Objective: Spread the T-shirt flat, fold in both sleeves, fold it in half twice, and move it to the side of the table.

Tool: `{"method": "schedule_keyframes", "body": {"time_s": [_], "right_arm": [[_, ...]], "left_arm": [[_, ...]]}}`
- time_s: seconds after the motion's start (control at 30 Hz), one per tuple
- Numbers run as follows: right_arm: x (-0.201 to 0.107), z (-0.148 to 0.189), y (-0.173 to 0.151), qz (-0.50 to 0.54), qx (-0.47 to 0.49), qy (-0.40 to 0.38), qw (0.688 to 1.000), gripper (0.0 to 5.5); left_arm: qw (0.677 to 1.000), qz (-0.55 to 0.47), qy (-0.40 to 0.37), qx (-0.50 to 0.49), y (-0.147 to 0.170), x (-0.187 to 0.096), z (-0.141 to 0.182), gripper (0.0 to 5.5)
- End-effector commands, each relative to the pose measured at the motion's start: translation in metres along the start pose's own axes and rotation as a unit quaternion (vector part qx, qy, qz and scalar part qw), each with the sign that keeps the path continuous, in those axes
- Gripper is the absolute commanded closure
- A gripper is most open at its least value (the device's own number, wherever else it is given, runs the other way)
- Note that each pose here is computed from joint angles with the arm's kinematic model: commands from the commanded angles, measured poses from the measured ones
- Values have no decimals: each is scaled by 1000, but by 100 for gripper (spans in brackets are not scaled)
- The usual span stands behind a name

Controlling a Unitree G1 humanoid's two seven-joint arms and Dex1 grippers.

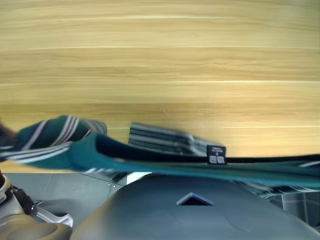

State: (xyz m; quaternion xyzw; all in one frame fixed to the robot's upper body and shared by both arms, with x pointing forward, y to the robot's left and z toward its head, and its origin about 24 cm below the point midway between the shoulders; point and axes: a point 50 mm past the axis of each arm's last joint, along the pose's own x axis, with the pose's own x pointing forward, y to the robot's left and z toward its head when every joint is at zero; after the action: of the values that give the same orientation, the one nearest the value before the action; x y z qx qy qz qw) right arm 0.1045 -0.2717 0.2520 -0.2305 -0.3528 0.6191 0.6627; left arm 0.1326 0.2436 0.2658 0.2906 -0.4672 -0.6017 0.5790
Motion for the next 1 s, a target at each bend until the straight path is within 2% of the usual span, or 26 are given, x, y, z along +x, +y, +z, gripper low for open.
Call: {"method": "schedule_keyframes", "body": {"time_s": [0.03,0.13,0.17,0.23,0.3,0.33,0.37,0.4,0.43,0.47,0.5,0.53,0.57,0.63,0.7,0.77,0.83,0.9,1.0], "right_arm": [[2,-14,-24,-3,8,17,1000,550],[9,-59,-60,-36,28,93,995,550],[13,-84,-78,-53,37,138,988,550],[18,-153,-124,-95,58,274,955,550],[30,-198,-158,-118,60,395,909,550],[36,-210,-178,-162,49,444,880,550],[41,-216,-200,-234,15,497,835,550],[41,-212,-223,-328,-41,539,775,550],[40,-204,-239,-405,-96,559,717,550],[42,-188,-255,-481,-145,537,678,550],[45,-172,-267,-550,-162,484,661,550],[47,-154,-277,-602,-176,426,652,550],[47,-139,-283,-636,-205,375,642,550],[45,-125,-283,-653,-254,313,641,550],[34,-144,-262,-616,-277,319,664,550],[11,-199,-209,-535,-238,393,709,550],[-9,-242,-151,-459,-157,448,751,550],[-19,-266,-104,-375,-69,480,790,550],[-22,-286,-37,-198,75,493,844,550]], "left_arm": [[1000,23,8,4,34,1,-14,549],[993,38,113,-2,60,0,-78,549],[988,38,146,-16,69,0,-102,549],[966,41,239,-90,92,-3,-165,549],[919,15,356,-169,99,-1,-212,549],[879,21,440,-183,101,1,-231,549],[833,59,524,-168,110,3,-246,549],[789,154,581,-123,131,5,-251,549],[752,245,607,-76,152,6,-248,549],[716,359,599,-22,176,7,-237,549],[684,450,574,22,197,5,-222,549],[672,541,505,26,217,6,-203,549],[672,605,423,57,236,9,-180,549],[709,622,312,118,249,15,-152,549],[755,527,343,186,218,9,-170,549],[784,382,471,132,124,-25,-230,549],[784,308,537,39,37,-54,-257,549],[783,273,559,-30,-18,-62,-267,549],[813,169,536,-150,-89,-52,-271,549]]}}
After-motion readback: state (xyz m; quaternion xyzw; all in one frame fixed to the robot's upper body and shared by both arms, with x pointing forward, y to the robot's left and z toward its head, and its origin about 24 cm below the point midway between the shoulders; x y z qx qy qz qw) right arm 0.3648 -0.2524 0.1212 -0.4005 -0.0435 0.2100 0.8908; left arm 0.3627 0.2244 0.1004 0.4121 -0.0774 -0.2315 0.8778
